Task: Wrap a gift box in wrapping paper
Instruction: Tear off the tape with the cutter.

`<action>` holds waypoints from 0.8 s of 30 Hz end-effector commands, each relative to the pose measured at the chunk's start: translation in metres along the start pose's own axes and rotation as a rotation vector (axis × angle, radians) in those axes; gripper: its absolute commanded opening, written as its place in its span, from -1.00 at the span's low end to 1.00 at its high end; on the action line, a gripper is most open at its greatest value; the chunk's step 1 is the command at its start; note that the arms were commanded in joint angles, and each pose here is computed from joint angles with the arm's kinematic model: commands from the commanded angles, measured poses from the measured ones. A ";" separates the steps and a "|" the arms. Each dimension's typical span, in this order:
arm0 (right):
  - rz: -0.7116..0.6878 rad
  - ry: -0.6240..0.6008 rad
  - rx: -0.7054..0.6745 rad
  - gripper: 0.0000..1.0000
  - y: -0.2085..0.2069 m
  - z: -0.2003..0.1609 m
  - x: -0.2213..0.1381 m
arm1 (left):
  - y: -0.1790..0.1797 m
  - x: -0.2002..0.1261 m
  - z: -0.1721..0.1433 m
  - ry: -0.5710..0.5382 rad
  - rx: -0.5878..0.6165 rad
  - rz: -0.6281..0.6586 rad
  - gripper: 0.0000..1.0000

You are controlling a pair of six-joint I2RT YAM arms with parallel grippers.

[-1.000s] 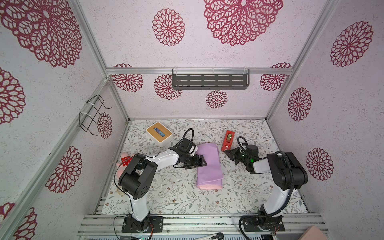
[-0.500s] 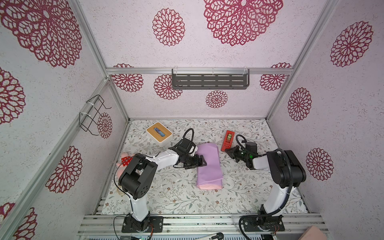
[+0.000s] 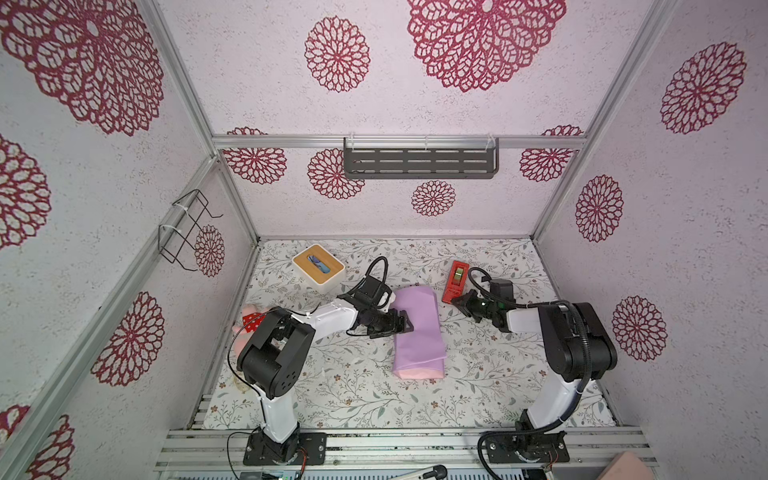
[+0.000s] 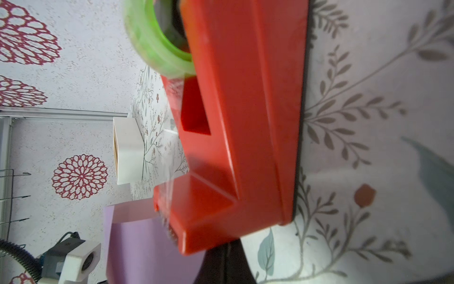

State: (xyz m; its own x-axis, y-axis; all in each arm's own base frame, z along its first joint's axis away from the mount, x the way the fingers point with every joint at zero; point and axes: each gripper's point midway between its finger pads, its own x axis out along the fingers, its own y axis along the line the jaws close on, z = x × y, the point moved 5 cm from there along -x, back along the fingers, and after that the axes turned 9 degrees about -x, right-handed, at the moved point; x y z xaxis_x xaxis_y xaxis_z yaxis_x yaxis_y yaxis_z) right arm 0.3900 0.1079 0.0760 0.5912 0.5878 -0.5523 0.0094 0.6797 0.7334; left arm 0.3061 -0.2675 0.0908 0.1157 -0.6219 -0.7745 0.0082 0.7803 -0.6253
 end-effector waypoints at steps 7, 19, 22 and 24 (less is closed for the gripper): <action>-0.225 0.134 0.011 -1.00 -0.039 -0.023 -0.008 | 0.040 0.014 -0.016 0.060 -0.057 0.177 0.77; 0.061 -0.091 0.006 -1.00 0.033 -0.029 -0.065 | 0.041 0.015 -0.016 0.065 -0.057 0.181 0.77; 0.152 -0.221 0.017 -1.00 0.062 -0.044 -0.078 | 0.042 0.016 -0.015 0.067 -0.060 0.183 0.77; 0.195 -0.303 0.016 -1.00 0.079 -0.054 -0.087 | 0.041 0.015 -0.016 0.066 -0.057 0.183 0.77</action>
State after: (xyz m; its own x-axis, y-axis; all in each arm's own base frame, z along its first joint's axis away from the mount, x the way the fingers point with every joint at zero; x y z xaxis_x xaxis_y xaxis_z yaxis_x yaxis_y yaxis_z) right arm 0.2941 0.1256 0.1248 0.6775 0.5857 -0.4450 -0.0634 0.6492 0.7580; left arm 0.3060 -0.2683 0.0906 0.1047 -0.6223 -0.7757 0.0046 0.7803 -0.6254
